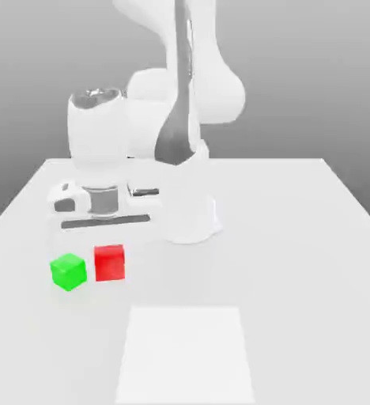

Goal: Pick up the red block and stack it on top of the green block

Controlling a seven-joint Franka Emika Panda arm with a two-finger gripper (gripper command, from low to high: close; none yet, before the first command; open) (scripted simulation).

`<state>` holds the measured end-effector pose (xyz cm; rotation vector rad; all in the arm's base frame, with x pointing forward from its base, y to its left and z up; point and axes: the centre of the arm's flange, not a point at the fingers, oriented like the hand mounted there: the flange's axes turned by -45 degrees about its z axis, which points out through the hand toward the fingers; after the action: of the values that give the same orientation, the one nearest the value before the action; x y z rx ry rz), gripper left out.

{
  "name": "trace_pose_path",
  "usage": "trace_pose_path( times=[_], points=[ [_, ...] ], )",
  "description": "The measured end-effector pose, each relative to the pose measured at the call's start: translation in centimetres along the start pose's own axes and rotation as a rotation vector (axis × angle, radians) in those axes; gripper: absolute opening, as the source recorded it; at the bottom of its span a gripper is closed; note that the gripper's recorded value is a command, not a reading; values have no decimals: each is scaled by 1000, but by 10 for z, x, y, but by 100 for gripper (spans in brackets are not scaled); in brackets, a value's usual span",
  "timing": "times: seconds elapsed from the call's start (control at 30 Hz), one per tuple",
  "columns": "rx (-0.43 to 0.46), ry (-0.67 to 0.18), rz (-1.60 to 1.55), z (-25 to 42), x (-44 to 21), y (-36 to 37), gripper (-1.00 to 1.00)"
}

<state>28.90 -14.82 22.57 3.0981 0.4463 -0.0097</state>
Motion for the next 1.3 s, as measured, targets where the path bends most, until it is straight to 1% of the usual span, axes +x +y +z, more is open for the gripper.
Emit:
trace_pose_path(
  times=[0.63, 0.97, 1.3],
  points=[
    [10, 11, -546, -19, -103, 63, -100],
    [21, 56, -567, -2, -99, 63, -100],
    [36, 68, -566, 20, -97, 61, -100]
  ],
)
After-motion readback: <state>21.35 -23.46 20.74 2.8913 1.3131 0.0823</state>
